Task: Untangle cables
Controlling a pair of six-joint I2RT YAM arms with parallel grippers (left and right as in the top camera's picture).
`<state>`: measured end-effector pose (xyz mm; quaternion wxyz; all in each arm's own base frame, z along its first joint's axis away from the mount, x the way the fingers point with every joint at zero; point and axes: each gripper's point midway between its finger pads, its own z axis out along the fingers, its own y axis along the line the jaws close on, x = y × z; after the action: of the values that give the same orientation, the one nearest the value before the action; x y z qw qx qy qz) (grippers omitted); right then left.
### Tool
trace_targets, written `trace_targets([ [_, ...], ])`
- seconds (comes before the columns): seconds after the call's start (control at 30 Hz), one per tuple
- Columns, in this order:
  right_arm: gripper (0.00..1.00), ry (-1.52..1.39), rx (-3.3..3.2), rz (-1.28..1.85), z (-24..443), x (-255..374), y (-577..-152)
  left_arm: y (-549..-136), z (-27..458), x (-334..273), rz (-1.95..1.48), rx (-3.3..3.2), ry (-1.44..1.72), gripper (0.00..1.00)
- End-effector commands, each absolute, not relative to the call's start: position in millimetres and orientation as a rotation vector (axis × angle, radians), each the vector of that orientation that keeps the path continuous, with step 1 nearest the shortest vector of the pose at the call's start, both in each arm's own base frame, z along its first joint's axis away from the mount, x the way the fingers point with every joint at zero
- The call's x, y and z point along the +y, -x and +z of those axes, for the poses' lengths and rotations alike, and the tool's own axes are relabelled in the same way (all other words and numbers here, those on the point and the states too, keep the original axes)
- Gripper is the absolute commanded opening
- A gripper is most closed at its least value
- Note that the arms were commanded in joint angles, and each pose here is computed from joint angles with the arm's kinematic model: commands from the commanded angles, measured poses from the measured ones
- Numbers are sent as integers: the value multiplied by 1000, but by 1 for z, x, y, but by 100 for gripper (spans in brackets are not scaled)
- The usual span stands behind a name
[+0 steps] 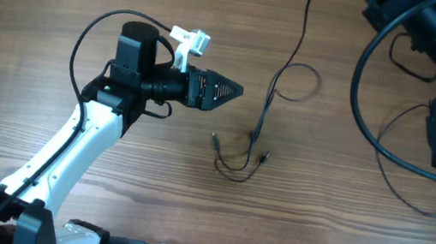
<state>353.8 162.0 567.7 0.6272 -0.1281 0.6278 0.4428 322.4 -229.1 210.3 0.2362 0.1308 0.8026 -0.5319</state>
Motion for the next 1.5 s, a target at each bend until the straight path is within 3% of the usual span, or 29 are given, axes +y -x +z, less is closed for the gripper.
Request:
trace_targets([
  [0.0,4,293,1435,1074,573,165,-347,-314,220,-234,-1510,2152,-440,100],
  [0.27,4,457,1275,1313,615,182,-301,-342,214,-236,-1499,2174,-252,99],
  [0.43,4,507,1289,1343,611,192,-293,-351,194,-259,-1523,2191,-244,95],
  [0.47,4,506,1293,1346,610,192,-293,-354,186,-262,-1505,2215,-206,88],
  [0.57,4,502,1301,1346,608,193,-294,-354,174,-265,-1495,2251,-187,28],
  [0.67,4,503,1300,1345,609,192,-294,-355,174,-264,-1487,2252,-181,15],
  [0.73,4,503,1300,1345,608,192,-294,-355,174,-264,-1488,2251,-182,15],
  [0.77,4,504,1298,1342,609,192,-294,-355,174,-264,-1488,2251,-181,35],
  [0.83,4,509,1296,1337,608,192,-294,-352,175,-266,-1516,2261,-168,55],
  [0.93,4,516,1291,1326,608,193,-294,-345,174,-273,-1581,2313,-87,57],
  [1.07,4,517,1290,1325,608,192,-294,-335,156,-284,-1604,2476,234,46],
  [1.17,4,518,1291,1325,608,192,-294,-333,154,-287,-1587,2489,246,38],
  [1.27,4,507,1324,1315,601,193,-299,-342,151,-278,-1548,2473,287,8],
  [1.3,4,478,1357,1279,593,191,-307,-348,150,-271,-1525,2464,315,4],
  [1.37,4,272,1515,1103,556,166,-349,-357,135,-247,-1391,2482,299,4],
  [1.4,4,28,1659,905,518,128,-381,-356,114,-224,-1270,2555,361,4],
  [1.47,4,-337,1826,570,459,53,-408,-348,81,-177,-1045,2682,517,4],
])
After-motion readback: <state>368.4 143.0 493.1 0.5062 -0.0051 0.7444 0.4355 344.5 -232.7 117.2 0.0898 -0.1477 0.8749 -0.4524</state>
